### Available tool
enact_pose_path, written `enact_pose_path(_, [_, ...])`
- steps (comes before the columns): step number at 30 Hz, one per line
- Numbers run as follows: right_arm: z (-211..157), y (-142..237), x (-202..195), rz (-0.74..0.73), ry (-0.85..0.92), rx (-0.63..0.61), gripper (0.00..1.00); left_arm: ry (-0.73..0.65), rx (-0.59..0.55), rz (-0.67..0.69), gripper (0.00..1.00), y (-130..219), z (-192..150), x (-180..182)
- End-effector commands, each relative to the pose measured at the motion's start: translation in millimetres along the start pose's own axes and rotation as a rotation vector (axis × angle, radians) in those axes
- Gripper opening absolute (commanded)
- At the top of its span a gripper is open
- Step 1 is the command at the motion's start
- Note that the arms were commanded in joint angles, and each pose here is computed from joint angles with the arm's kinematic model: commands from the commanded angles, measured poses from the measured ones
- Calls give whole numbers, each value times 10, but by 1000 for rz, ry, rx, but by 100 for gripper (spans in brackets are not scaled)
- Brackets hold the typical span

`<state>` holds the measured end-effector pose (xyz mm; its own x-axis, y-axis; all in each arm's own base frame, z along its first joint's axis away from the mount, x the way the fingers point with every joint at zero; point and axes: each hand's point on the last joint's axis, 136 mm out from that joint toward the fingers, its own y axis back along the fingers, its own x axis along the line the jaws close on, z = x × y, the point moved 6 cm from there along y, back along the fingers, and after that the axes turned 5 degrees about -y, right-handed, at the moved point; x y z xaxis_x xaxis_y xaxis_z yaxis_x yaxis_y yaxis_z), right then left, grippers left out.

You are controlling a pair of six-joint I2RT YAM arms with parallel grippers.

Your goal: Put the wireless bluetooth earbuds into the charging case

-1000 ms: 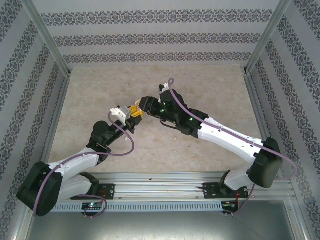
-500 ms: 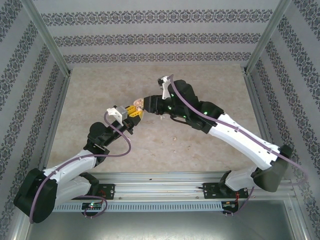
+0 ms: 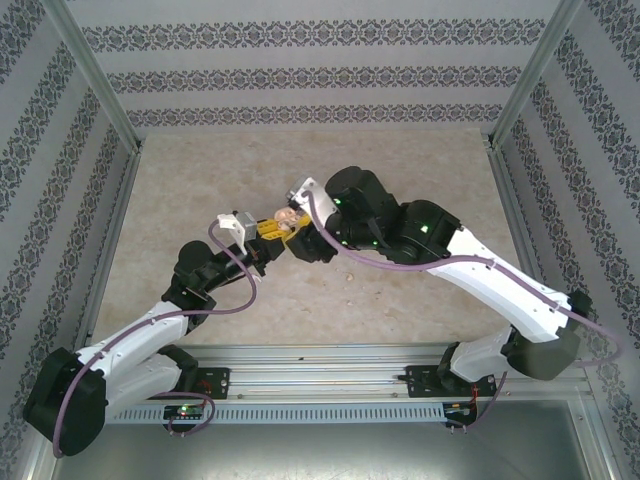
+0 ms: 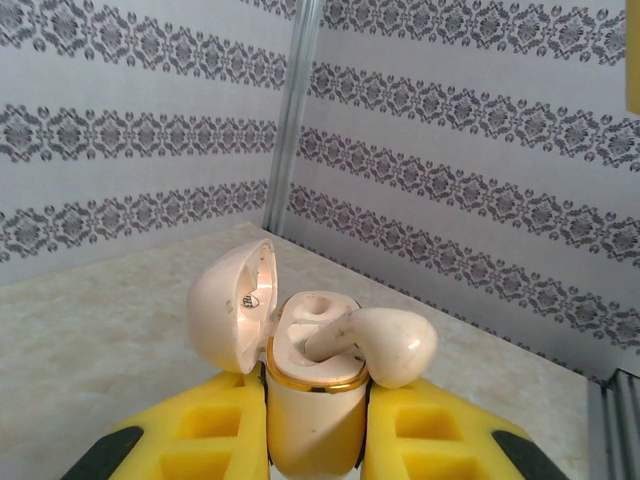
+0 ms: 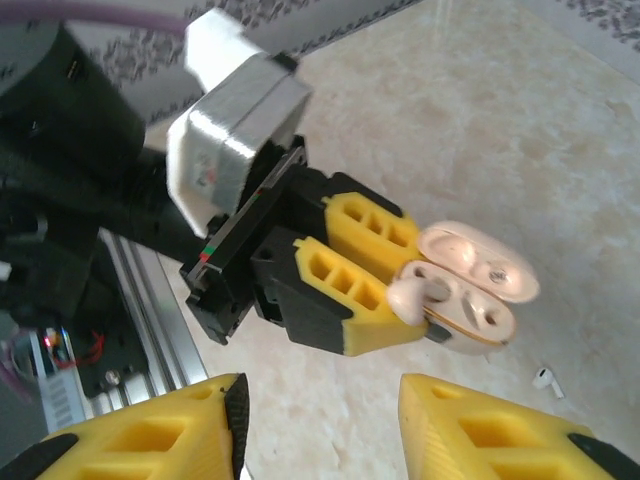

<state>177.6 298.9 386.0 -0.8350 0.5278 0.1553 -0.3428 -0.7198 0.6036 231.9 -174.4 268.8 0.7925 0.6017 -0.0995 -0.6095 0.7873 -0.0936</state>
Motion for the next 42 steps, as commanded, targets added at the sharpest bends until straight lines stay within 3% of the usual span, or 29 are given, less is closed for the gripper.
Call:
enact_pose_path(1, [-59,-75,49,17,112,85,46,35,-20,-79,0,-25,175,-120])
enact_pose_path(14, [14,-155,-23,80,81,121,40,53,-3,-125,0,-3,193,-187])
enact_pose_path(42, [-36,-367,-199,21,87,204,33,48,-9,-159,0,18,266,-238])
